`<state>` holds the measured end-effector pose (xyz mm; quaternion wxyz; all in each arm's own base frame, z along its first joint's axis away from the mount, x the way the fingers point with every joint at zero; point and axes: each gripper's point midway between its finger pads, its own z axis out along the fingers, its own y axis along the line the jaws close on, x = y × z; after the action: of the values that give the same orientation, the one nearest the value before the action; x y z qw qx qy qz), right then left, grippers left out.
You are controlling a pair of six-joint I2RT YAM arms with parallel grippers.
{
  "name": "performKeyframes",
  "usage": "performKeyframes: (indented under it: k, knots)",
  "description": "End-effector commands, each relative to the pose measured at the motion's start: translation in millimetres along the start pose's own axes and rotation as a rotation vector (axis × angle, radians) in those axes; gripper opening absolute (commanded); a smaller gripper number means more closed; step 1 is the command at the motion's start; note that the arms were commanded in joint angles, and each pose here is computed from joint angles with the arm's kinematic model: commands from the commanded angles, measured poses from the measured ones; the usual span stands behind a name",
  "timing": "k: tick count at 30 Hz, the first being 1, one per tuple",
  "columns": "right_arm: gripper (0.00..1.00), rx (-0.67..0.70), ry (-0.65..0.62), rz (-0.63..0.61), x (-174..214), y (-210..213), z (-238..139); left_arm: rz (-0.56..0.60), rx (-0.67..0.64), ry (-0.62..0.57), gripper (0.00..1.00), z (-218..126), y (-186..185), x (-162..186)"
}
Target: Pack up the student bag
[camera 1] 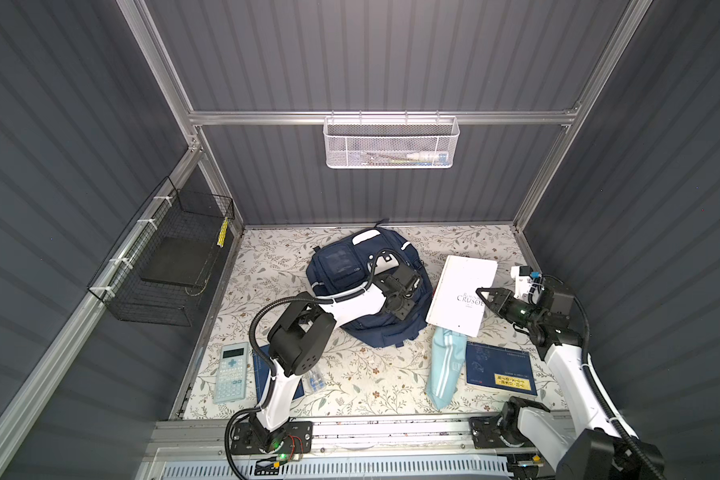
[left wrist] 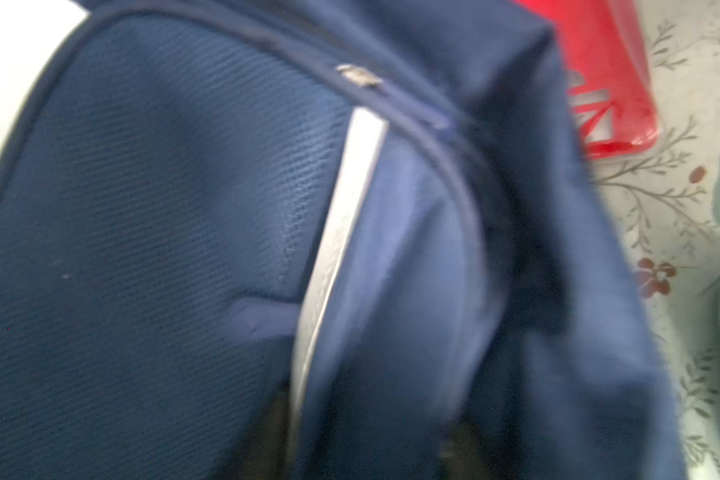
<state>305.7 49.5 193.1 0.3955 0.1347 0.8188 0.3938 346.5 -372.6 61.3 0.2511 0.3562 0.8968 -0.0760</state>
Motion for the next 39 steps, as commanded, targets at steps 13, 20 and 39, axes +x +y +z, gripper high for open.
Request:
performKeyframes:
  k: [13,20,39]
  knots:
    - [0.00,-0.117,0.011,0.096,24.5,59.9,29.1,-0.203,0.083,-0.261,0.00,-142.0,46.2,-110.2]
    - [0.00,-0.185,0.021,0.131,32.7,82.8,100.1,-0.209,0.134,-0.334,0.00,-174.3,47.5,-133.9]
    - [0.30,-0.134,0.040,0.209,67.2,110.1,315.0,-0.281,0.190,-0.333,0.00,-178.8,66.5,-129.9]
